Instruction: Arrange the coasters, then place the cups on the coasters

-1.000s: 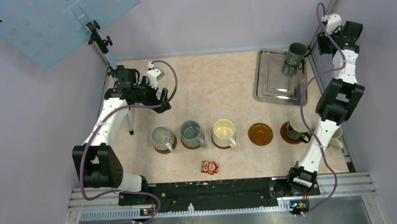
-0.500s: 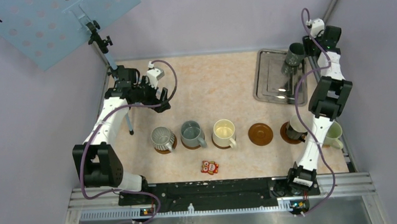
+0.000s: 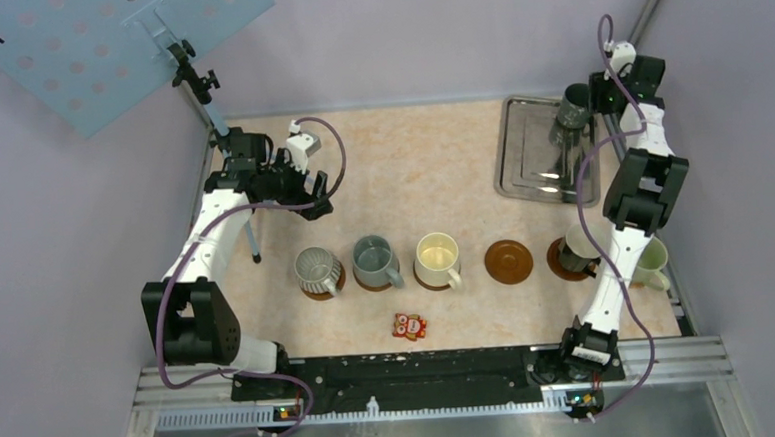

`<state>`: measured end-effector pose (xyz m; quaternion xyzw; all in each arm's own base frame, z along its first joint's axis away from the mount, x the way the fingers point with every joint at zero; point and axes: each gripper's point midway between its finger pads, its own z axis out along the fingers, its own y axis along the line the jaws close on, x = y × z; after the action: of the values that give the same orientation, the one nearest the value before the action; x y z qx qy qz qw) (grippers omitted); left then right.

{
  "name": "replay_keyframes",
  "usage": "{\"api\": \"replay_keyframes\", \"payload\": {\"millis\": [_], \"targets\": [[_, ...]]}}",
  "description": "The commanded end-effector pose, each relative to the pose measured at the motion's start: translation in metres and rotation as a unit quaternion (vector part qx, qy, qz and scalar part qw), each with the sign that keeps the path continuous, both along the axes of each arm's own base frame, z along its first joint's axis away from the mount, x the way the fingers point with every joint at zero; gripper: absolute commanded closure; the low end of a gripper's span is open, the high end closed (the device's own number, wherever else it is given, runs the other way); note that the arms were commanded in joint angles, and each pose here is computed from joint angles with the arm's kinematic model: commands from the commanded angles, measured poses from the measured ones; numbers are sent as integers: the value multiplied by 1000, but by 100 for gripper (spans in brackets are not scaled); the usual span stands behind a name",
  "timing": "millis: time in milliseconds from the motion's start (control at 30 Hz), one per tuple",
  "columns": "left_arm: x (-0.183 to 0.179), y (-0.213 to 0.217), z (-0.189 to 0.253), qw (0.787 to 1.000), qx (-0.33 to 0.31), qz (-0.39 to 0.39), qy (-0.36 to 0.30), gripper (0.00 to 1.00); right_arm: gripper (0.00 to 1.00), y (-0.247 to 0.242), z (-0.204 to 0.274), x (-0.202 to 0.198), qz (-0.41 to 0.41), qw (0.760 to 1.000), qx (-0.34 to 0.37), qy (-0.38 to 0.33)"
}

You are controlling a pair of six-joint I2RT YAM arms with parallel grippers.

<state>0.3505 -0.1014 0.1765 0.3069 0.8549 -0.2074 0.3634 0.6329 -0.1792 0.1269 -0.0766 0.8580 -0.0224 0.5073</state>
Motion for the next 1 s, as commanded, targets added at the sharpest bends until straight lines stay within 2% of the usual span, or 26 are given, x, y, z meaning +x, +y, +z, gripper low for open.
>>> {"api": "replay_keyframes", "payload": {"millis": [0,333,433,967], "targets": [[6,-2,17,1000,-3,-6,-28,1,50,15,25,-2,-6,997,75,-19],[5,-2,17,1000,-1,-6,-29,1,49,34,25,-4,-41,977,210,-4],[4,-2,16,1000,-1,-6,-28,1,46,42,33,-4,-36,970,240,-6],[7,-3,16,1000,-6,-8,-28,1,46,84,52,-16,44,947,318,11]]}}
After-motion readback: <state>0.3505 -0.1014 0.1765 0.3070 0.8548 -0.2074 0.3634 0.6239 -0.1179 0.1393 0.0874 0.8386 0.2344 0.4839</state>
